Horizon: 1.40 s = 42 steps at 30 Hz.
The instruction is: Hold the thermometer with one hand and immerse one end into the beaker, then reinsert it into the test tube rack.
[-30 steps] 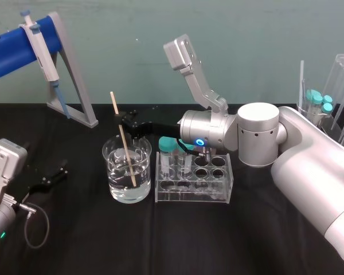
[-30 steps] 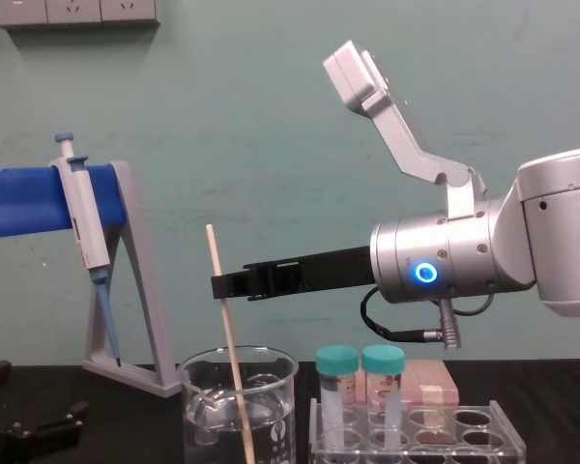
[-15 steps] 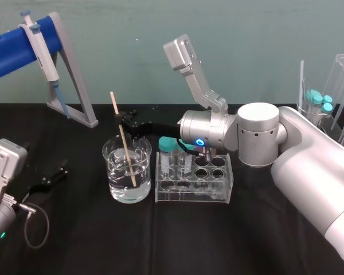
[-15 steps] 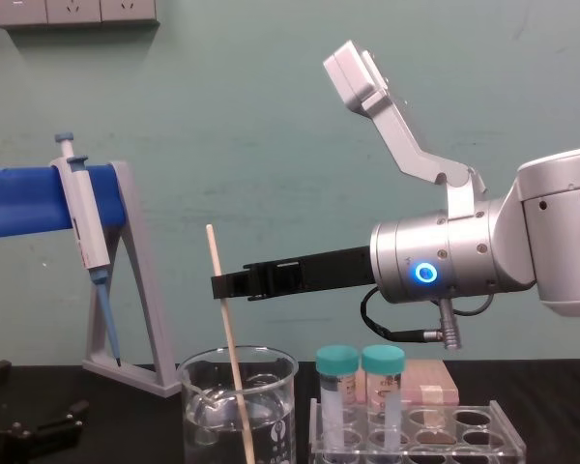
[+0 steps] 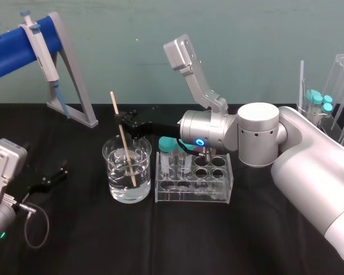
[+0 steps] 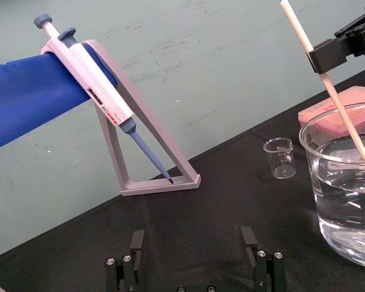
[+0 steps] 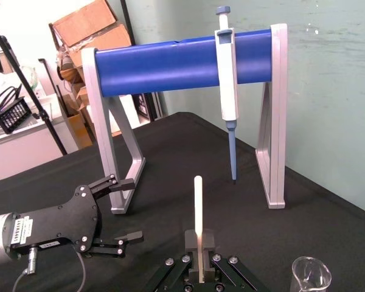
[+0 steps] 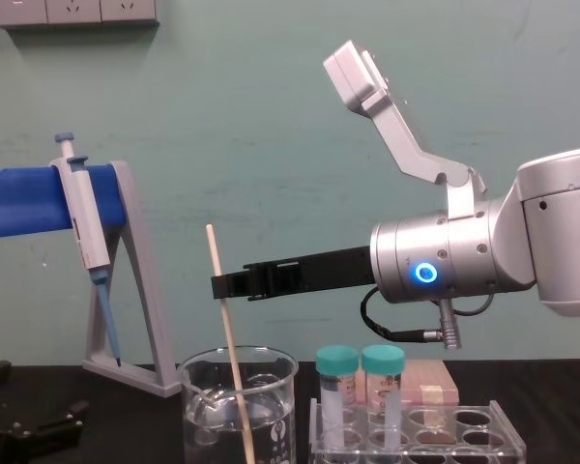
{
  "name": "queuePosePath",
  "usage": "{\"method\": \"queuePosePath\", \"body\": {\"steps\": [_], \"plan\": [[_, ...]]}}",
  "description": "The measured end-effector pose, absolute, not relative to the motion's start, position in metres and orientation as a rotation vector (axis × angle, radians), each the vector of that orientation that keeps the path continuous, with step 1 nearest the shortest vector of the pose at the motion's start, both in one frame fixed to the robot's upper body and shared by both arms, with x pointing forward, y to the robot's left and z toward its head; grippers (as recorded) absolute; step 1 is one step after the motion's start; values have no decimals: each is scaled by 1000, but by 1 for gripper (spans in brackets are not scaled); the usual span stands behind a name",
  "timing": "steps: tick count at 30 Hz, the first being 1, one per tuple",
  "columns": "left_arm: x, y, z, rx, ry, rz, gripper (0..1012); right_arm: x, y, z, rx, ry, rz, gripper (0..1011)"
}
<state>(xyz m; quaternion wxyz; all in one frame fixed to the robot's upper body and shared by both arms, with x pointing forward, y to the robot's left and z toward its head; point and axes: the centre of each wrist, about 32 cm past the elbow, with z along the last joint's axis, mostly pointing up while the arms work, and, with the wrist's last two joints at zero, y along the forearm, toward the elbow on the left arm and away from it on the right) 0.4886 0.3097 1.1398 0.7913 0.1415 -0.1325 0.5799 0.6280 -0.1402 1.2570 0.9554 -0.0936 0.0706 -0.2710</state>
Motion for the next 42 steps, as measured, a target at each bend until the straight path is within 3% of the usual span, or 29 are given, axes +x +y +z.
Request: {"method": "queuePosePath", "body": {"steps": [42], "plan": [[489,310,1140,304,-285,1248,1004,628,-140,1257,-190,143,-550,41]]}}
